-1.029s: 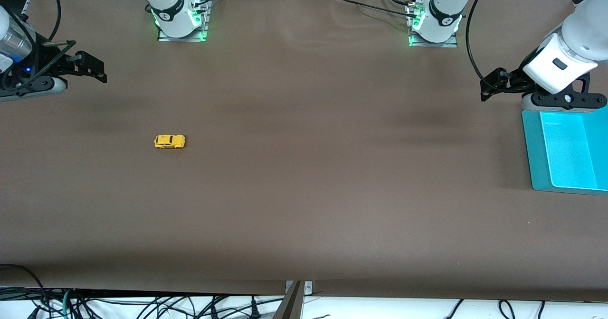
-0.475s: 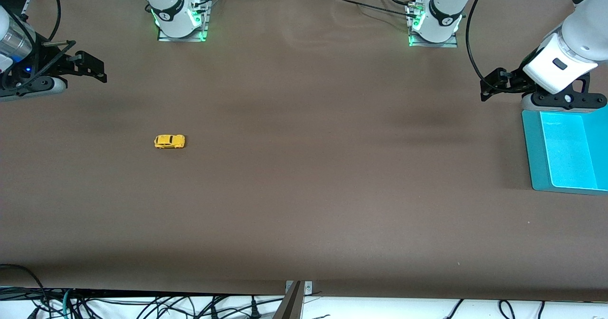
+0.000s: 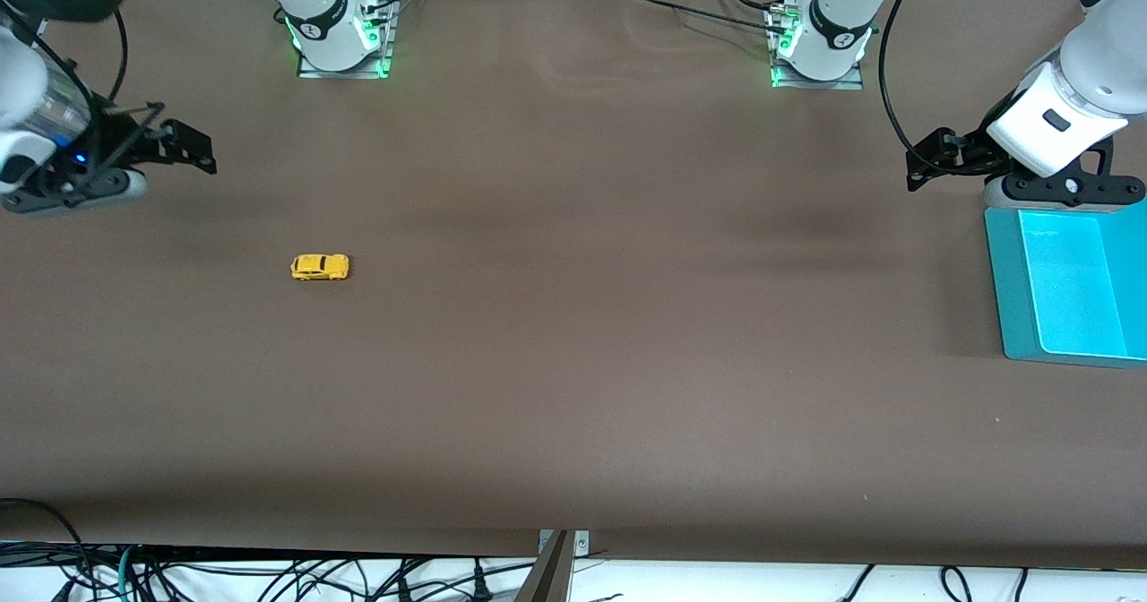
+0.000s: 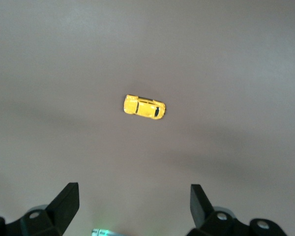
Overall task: Wind and store yellow beetle car
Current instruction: 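Reach the right gripper down over the yellow beetle car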
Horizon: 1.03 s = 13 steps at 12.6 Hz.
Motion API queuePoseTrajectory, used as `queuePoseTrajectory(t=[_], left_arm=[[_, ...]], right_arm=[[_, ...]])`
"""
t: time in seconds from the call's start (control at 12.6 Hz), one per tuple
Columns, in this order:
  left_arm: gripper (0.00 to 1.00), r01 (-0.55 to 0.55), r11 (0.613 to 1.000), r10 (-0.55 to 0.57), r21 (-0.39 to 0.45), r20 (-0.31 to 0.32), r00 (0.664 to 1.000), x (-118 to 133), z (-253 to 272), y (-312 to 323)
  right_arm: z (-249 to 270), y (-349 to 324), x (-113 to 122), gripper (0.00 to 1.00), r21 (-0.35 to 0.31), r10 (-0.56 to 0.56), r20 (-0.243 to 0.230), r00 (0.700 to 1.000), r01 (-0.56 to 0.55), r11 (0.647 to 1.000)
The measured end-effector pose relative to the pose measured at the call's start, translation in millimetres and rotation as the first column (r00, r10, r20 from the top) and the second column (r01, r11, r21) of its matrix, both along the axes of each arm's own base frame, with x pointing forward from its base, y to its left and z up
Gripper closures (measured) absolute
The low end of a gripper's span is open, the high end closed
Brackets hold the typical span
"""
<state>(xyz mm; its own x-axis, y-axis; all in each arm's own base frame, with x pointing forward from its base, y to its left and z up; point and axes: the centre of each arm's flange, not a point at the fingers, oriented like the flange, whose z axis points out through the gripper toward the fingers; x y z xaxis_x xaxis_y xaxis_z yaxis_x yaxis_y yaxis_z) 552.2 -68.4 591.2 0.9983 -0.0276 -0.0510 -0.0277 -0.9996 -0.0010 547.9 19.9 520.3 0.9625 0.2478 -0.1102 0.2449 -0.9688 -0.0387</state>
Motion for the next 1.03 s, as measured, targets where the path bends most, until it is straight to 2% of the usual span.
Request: queuePoseTrajectory(t=[0.16,0.32,0.47,0.55,0.79,0.87,1.03], left_arm=[[0.00,0.000,1.000,0.000,0.000,0.001,1.000,0.0,0.3,0.0],[0.00,0.000,1.000,0.000,0.000,0.001,1.000,0.0,0.5,-0.2],[0.00,0.001,1.000,-0.001,0.000,0.001,1.000,0.0,0.7,-0.4],[0.00,0.001,1.000,-0.001,0.000,0.002,1.000,0.0,0.8,-0.4],[0.00,0.001,1.000,-0.001,0.000,0.001,1.000,0.0,0.8,-0.5],[0.00,0.001,1.000,-0.001,0.000,0.001,1.000,-0.1,0.8,-0.4],[0.00,0.000,1.000,0.000,0.000,0.000,1.000,-0.1,0.8,-0.1]], right_arm=[[-44.0,0.7,4.8,0.00,0.006,0.049,0.030,0.998,-0.050,0.999],[-95.5,6.9,2.9,0.00,0.013,0.149,0.057,0.987,-0.150,0.989],[-141.4,20.9,-8.3,0.00,0.020,0.278,0.064,0.958,-0.280,0.960],[-161.2,30.8,-17.2,0.00,0.023,0.352,0.067,0.934,-0.354,0.935],[-209.0,39.4,-44.1,0.00,0.028,0.560,0.083,0.825,-0.563,0.826],[-220.6,38.2,-48.5,0.00,0.025,0.625,0.094,0.775,-0.629,0.777],[-244.8,37.6,-48.8,0.00,0.008,0.759,0.131,0.637,-0.767,0.642]])
